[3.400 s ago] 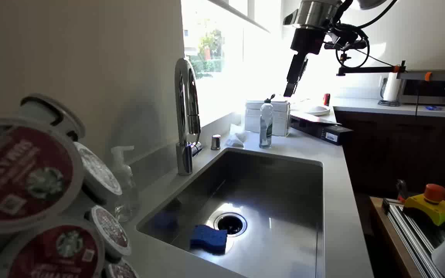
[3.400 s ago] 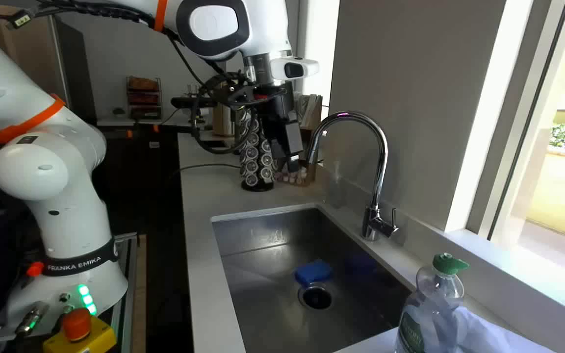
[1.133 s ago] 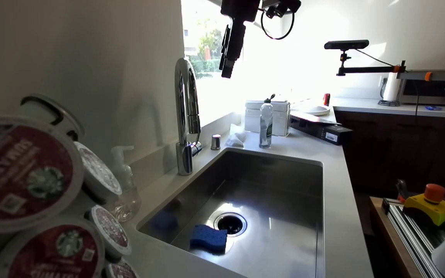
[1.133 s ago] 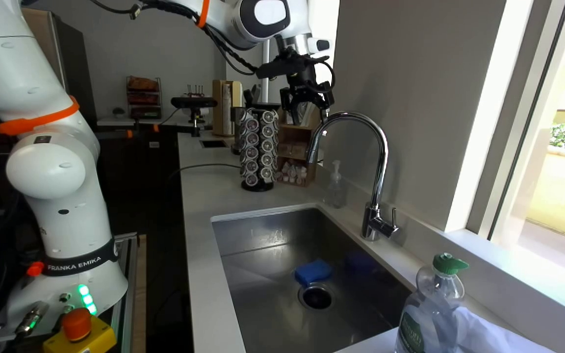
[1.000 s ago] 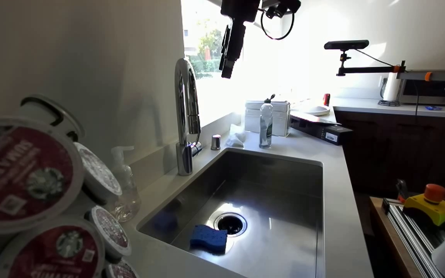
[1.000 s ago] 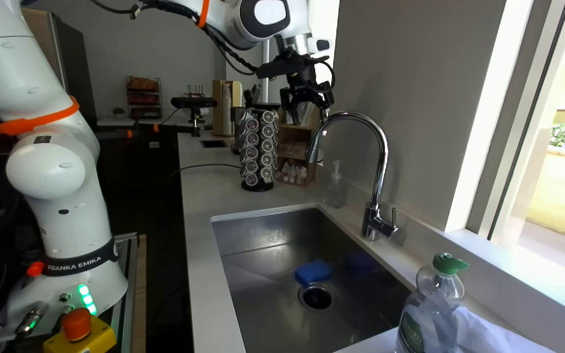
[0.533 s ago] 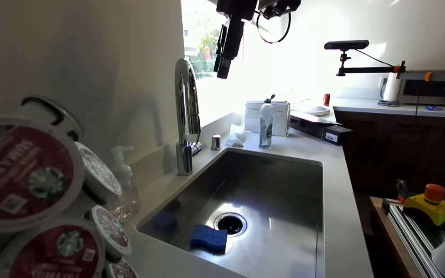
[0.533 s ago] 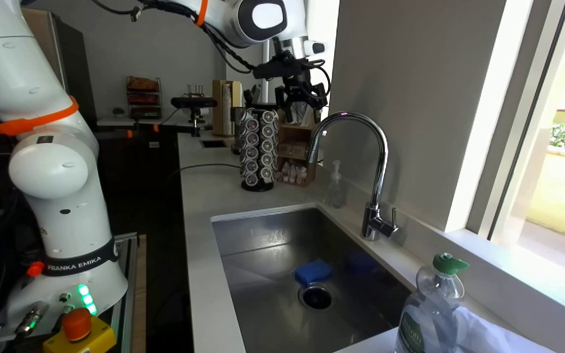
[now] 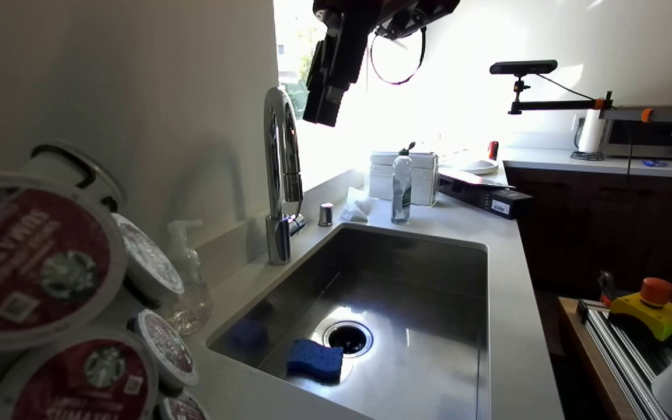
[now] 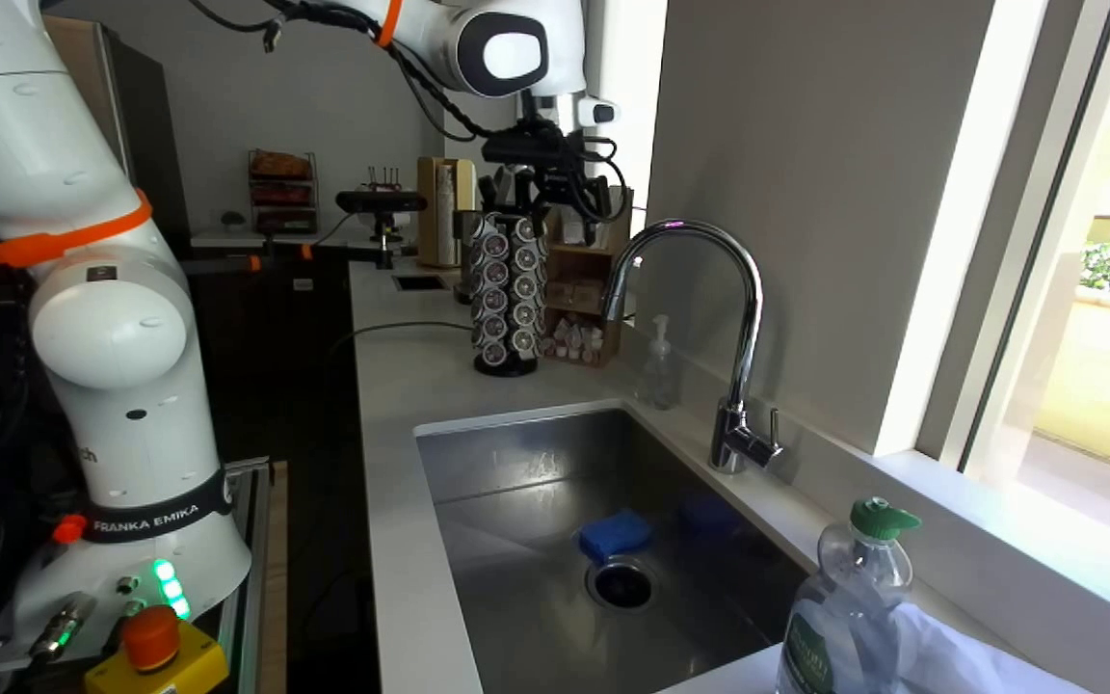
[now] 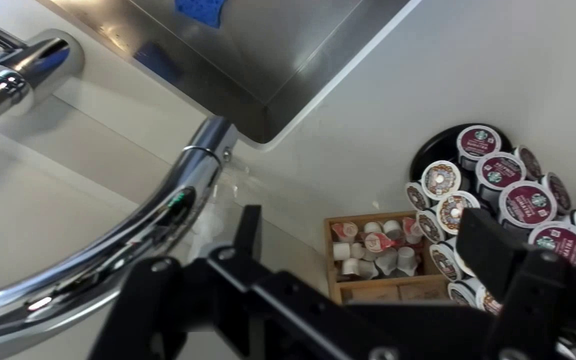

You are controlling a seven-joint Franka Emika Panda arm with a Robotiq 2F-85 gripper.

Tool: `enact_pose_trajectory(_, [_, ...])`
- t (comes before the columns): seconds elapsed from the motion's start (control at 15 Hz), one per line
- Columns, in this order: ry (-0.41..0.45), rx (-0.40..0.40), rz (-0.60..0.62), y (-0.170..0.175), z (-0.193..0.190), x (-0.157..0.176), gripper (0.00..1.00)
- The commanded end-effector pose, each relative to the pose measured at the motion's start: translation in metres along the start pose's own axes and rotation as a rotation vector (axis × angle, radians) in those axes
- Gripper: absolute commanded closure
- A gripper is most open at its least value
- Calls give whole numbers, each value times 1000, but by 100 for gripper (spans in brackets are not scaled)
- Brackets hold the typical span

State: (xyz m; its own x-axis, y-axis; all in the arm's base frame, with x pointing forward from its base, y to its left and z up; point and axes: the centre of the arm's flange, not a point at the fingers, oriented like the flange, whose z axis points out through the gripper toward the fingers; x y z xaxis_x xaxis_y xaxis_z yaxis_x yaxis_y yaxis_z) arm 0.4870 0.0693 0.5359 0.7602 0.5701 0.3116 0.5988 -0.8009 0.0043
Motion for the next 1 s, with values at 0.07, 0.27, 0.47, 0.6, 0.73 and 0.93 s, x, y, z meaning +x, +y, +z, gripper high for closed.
enact_pose_trajectory(0.07, [6,103,-89,-28,18,6,0])
enact_pose_trajectory(0.27, [23,150,-142,-45,23,13,0])
enact_pose_trajectory(0.47, [40,177,-180,-63,24,19,0])
enact_pose_trajectory(0.6, [42,199,-202,-73,28,22,0])
enact_pose_trajectory(0.73, [30,223,-224,-83,35,25,0])
enact_pose_trajectory(0.93, [2,269,-267,-100,50,31,0])
